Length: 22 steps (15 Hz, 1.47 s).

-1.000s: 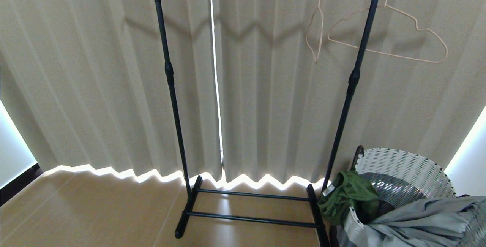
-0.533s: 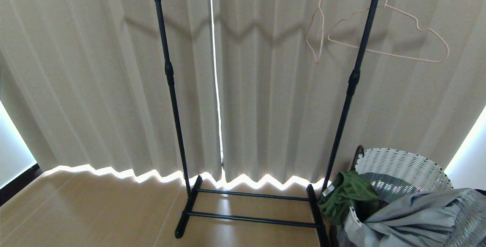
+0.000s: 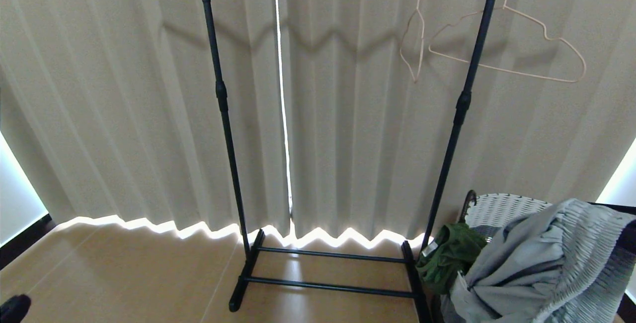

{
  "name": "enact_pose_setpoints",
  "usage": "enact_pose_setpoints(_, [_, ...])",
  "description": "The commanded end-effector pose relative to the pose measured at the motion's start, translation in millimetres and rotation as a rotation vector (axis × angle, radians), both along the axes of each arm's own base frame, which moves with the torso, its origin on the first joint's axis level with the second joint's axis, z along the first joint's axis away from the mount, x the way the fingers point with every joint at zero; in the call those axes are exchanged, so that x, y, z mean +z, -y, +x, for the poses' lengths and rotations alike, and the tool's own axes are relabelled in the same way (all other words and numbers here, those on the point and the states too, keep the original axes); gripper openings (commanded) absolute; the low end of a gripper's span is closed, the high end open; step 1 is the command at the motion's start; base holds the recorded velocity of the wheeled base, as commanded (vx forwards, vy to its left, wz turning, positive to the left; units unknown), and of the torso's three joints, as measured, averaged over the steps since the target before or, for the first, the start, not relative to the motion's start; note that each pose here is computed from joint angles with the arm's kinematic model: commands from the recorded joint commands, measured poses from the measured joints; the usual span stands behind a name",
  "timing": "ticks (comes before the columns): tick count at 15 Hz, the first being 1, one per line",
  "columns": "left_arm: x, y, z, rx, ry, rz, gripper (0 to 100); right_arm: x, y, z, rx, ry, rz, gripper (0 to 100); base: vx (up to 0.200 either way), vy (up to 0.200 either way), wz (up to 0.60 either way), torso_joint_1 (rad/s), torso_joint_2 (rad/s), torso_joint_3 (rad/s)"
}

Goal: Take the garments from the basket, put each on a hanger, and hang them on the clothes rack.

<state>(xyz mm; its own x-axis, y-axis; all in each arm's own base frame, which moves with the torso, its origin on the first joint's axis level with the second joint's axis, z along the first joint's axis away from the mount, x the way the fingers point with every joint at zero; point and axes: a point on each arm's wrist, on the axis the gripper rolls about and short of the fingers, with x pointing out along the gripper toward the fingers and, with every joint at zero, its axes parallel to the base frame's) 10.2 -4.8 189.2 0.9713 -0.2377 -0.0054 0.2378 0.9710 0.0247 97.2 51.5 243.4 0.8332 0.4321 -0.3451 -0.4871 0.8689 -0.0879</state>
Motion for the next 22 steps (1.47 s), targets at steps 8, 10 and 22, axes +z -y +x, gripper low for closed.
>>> enact_pose_setpoints(8, [24.7, 103.5, 132.2, -0.420, -0.288, -0.044, 100, 38.3, -60.5, 43.9, 0.199, -0.029, 0.185, 0, 0.000, 0.000, 0.00, 0.000, 0.00, 0.000])
enact_pose_setpoints(10, [12.9, 136.3, 140.6, -0.449, -0.344, -0.018, 100, 39.7, -67.0, 48.9, 0.211, -0.021, 0.191, 0, 0.000, 0.000, 0.00, 0.000, 0.00, 0.000])
enact_pose_setpoints(22, [-76.3, 269.0, 131.2, -0.604, -0.472, 0.002, 100, 54.2, -79.0, 38.6, 0.288, -0.013, 0.256, 0, 0.000, 0.000, 0.00, 0.000, 0.00, 0.000])
